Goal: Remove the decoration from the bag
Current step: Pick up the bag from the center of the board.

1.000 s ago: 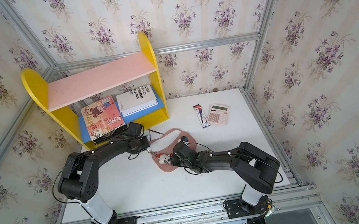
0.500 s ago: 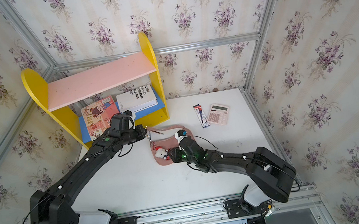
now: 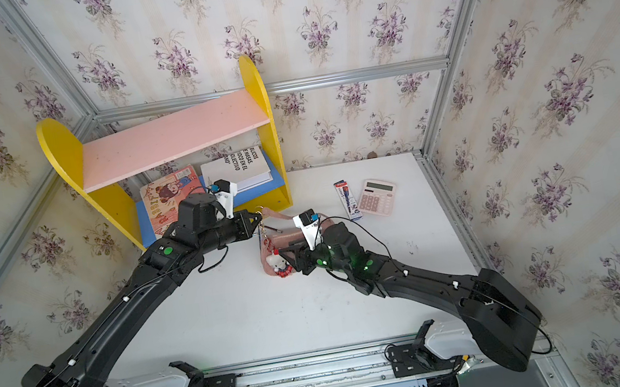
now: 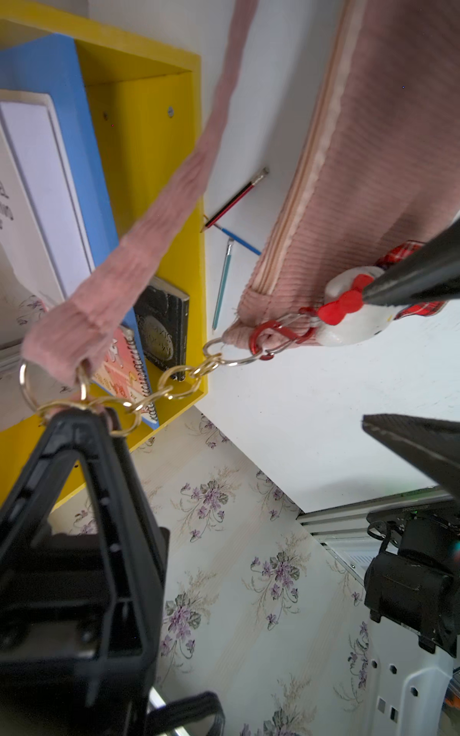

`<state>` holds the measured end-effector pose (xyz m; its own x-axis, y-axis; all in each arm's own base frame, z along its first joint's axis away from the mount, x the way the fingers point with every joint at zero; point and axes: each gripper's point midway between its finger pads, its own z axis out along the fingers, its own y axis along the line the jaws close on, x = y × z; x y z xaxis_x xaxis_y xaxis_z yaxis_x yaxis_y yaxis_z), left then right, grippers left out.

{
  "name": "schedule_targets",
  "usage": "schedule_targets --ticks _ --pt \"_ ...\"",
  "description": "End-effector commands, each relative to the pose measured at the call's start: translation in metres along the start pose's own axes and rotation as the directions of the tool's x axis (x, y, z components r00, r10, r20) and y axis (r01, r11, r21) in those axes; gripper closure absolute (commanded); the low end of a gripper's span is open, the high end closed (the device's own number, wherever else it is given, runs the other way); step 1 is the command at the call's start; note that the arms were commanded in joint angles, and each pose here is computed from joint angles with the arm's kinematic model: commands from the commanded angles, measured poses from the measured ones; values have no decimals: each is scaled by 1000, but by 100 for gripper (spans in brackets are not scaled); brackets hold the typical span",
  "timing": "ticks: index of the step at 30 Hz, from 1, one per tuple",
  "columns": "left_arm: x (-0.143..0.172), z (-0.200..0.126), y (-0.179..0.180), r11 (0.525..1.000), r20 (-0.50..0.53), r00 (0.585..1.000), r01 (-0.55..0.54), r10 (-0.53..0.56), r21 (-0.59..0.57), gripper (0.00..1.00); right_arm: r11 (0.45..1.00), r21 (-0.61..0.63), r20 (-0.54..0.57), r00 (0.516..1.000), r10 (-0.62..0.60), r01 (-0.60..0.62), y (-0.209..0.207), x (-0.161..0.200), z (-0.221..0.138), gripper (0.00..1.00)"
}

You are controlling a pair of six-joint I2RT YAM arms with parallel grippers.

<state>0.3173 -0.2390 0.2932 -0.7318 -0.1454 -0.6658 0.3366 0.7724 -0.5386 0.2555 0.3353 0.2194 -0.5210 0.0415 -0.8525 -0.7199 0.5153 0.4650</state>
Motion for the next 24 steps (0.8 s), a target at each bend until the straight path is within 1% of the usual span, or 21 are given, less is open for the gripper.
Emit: schedule_targets --ticks 1,4,7,12,15,20,24 --pt "-3 -6 -11 1000 14 1000 -6 6 22 97 995 -63 91 993 -74 80 17 -28 6 47" --pt "-1 -8 -15 1000 15 1000 0 -1 25 97 992 -79 116 989 -94 103 23 -37 14 46" --pt "0 -9 -19 1000 14 1000 2 -3 30 97 991 -68 118 988 -104 113 22 -40 23 46" --pt "3 -10 -23 999 7 1000 6 -6 35 97 993 -46 127 986 -106 113 18 -46 36 50" --pt "3 -11 -23 999 6 1000 13 -13 33 97 993 -37 124 987 -103 108 15 -46 42 58" --pt "5 -11 -24 999 1 1000 22 -22 37 97 994 -47 126 988 -90 96 16 -47 44 82" --pt "4 -13 -26 999 3 1000 28 -28 47 94 995 -58 115 990 -78 85 19 -47 41 95"
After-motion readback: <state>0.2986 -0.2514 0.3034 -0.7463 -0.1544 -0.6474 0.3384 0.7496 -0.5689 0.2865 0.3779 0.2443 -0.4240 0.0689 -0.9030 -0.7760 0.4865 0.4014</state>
